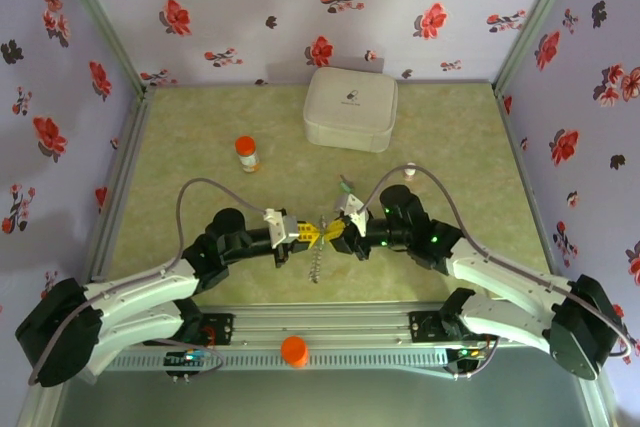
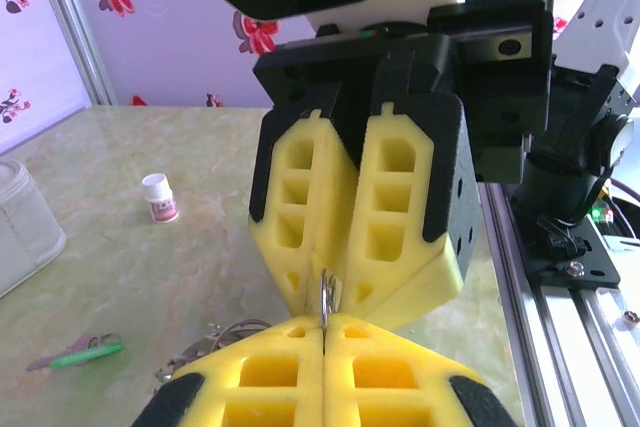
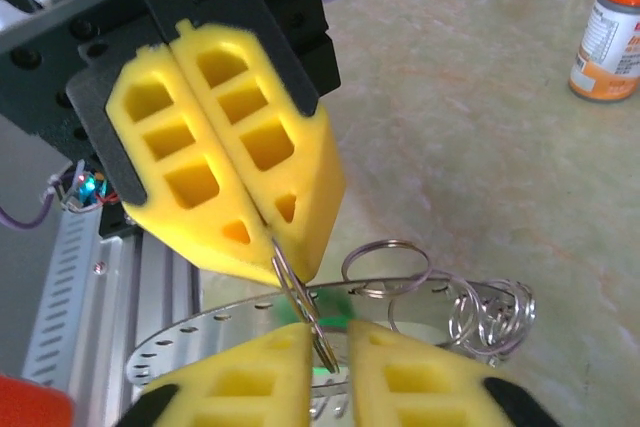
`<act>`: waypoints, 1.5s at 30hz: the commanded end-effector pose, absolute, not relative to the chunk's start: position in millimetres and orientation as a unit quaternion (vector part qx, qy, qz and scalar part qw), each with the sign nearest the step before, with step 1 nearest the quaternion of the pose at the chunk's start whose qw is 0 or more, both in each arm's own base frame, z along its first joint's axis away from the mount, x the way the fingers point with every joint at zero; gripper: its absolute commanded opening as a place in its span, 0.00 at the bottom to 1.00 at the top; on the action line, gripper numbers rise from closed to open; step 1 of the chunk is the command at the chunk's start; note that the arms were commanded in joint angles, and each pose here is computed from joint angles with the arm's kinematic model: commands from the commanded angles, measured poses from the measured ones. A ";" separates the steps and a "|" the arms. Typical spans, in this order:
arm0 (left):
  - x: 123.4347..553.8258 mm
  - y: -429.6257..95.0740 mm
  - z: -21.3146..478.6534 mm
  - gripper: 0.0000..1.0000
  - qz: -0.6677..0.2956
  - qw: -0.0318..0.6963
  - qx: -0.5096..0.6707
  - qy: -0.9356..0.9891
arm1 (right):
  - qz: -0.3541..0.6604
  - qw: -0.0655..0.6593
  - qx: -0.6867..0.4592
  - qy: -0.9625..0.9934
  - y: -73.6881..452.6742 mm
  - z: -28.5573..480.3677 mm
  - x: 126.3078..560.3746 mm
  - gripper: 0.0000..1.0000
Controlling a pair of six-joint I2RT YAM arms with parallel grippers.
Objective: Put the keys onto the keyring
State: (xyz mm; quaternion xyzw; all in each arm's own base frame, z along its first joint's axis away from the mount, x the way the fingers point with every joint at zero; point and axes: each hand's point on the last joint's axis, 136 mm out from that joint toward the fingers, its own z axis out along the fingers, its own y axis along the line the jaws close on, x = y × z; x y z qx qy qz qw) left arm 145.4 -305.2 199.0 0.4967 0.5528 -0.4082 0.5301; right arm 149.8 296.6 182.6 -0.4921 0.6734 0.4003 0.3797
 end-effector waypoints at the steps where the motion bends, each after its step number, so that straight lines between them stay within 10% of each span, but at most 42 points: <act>1: 143.0 -308.9 224.9 0.00 -0.427 0.562 0.486 0.515 | 0.392 0.424 -0.479 0.661 292.3 196.9 154.0 0.25; 21: 138.2 -311.6 223.4 0.00 -0.443 0.548 0.490 0.513 | 0.383 0.504 -0.500 0.591 296.4 227.1 151.0 0.39; 35: 139.5 -311.1 221.2 0.00 -0.439 0.549 0.490 0.516 | 0.405 0.481 -0.514 0.583 306.2 227.0 144.8 0.09; 37: 146.1 -309.2 216.9 0.21 -0.423 0.553 0.484 0.530 | 0.412 0.480 -0.522 0.573 307.4 232.6 140.9 0.00; 45: 144.3 -302.3 190.1 0.25 -0.355 0.492 0.550 0.574 | 0.312 0.414 -0.595 0.615 291.2 208.0 142.9 0.00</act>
